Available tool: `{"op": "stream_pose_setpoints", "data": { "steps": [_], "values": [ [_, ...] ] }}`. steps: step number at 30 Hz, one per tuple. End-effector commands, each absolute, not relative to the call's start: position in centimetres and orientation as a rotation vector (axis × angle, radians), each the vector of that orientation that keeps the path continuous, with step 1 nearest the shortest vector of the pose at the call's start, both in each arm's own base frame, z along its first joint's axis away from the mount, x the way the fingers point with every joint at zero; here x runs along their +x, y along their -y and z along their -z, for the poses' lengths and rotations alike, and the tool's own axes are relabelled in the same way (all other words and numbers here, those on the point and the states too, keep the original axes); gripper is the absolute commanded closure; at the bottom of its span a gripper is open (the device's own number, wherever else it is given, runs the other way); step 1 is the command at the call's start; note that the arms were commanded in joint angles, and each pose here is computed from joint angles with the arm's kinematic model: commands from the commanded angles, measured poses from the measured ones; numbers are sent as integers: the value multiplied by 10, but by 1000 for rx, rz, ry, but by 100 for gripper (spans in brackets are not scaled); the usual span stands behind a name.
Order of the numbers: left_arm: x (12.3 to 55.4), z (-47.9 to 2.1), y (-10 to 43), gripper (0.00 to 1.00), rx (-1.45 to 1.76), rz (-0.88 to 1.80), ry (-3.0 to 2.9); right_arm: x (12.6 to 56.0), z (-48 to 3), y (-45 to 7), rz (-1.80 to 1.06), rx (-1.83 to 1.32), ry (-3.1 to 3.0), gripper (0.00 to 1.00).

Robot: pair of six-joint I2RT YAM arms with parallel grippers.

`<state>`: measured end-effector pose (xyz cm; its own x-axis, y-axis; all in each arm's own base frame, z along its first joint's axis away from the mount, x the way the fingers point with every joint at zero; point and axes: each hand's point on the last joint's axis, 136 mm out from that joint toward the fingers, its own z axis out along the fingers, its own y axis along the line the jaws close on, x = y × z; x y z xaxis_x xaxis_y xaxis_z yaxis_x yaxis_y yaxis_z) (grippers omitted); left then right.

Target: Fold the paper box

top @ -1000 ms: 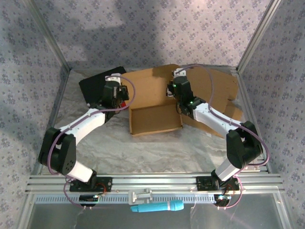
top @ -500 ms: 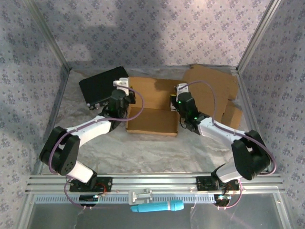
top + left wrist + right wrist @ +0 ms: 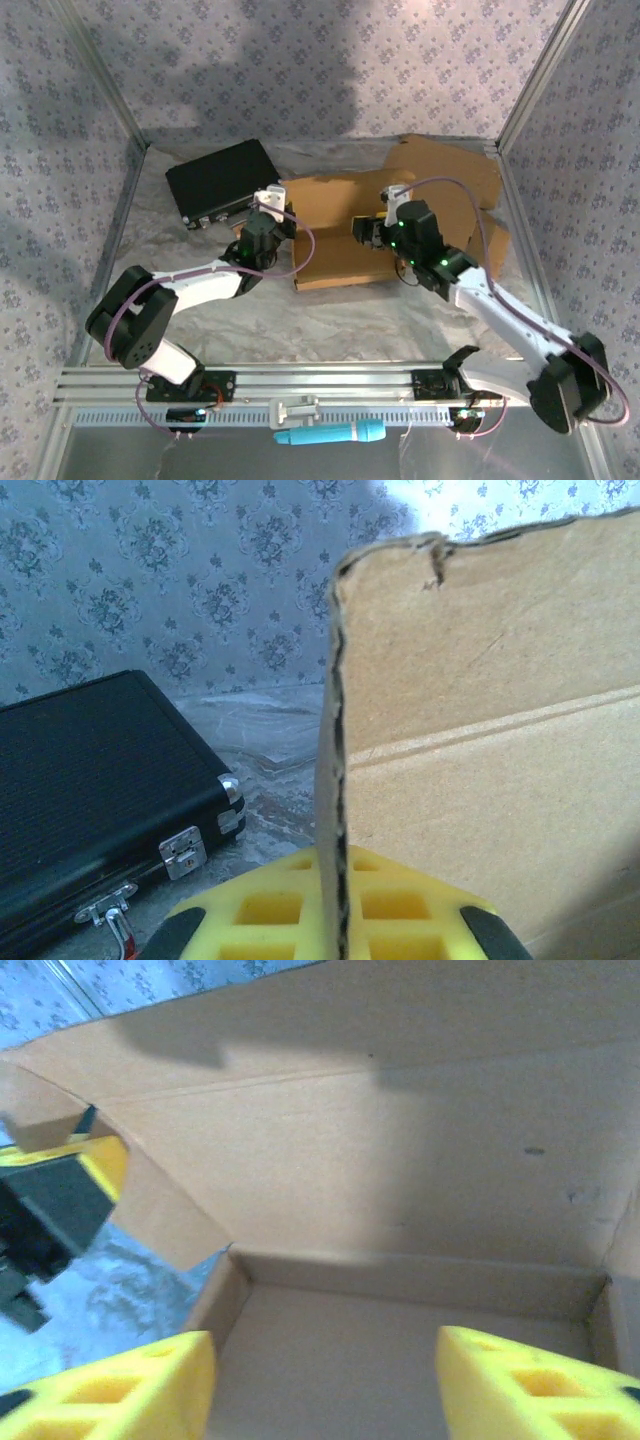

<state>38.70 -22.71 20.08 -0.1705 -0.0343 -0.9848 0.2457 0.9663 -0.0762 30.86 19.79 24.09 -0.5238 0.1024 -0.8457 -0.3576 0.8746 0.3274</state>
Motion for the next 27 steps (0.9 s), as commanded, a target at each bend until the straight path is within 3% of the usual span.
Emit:
{"op": "stream_pose_setpoints", "data": {
  "steps": [1, 5, 11, 15, 19, 23, 27],
  "values": [
    [388, -204, 231, 93, 180, 207, -1707, 284, -263, -170, -569, -54, -2102, 28],
    [387, -205, 231, 92, 211, 193, -1701, 287, -303, -126, -505, 192, -2076, 25],
    [386, -203, 232, 91, 248, 179, -1707, 334, -352, -71, -466, 512, -2023, 28],
    [387, -203, 230, 91, 254, 174, -1704, 382, -348, -38, -432, 674, -2069, 28],
    [392, -202, 228, 91, 258, 173, -1708, 439, -308, -36, -570, 730, -2263, 31],
    [401, -207, 225, 91, 261, 192, -1703, 479, -269, -56, -746, 718, -2455, 29],
    [412, -209, 225, 90, 282, 201, -1700, 490, -245, -79, -840, 680, -2605, 28]
  ]
}}
